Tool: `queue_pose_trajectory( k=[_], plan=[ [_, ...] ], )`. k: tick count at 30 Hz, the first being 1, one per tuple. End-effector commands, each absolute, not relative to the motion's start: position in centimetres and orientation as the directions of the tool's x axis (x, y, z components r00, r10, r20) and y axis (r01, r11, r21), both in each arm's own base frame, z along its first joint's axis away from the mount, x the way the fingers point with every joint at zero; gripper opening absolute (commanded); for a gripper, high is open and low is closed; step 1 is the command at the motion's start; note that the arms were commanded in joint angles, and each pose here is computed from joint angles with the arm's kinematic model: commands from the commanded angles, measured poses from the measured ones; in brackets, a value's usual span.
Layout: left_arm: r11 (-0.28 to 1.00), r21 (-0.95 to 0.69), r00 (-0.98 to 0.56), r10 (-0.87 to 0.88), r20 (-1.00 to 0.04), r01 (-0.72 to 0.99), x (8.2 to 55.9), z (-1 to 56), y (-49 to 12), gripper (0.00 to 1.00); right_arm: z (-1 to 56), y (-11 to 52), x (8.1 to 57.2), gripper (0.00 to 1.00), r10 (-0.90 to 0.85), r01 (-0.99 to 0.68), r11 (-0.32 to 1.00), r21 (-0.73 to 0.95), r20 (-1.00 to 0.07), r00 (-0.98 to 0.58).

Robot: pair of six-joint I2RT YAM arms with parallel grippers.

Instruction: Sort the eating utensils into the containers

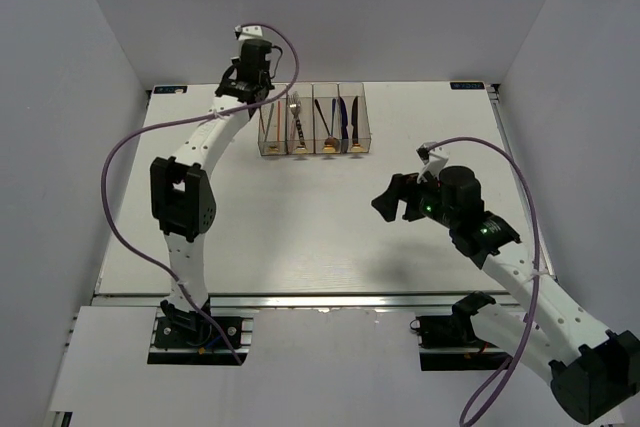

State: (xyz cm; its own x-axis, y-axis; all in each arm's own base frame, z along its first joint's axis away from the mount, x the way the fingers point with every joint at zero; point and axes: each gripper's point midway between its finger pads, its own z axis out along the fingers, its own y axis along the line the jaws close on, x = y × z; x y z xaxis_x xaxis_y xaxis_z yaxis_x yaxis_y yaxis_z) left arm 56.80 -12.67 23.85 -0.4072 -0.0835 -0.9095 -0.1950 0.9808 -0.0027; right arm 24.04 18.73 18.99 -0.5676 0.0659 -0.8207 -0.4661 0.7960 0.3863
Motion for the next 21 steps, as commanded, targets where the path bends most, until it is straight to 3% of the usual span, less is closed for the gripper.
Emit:
queue_pose_trajectory(
  k=[1,5,13,21],
  plan=[
    [0.982,-0.053,-0.268,-0.101,-0.958,-0.182,60.4,28.0,-11.5,0.00,18.4,19.1,24.7,0.89,0.058,-0.485,0.790,0.375,-0.833,-0.550],
    [0.989,-0.082,-0.247,-0.111,-0.962,-0.125,63.4,26.7,-12.0,0.00,16.8,18.8,25.1,0.89,0.030,-0.464,0.812,0.354,-0.820,-0.572],
    [0.998,-0.050,-0.262,-0.058,-0.963,-0.037,64.8,22.0,-13.6,0.00,16.5,19.0,25.6,0.89,-0.005,-0.480,0.814,0.326,-0.823,-0.568],
    [0.998,-0.061,-0.291,-0.063,-0.955,-0.014,64.6,18.9,-14.1,0.21,15.5,18.9,26.3,0.89,-0.037,-0.469,0.831,0.299,-0.811,-0.583]
  ],
)
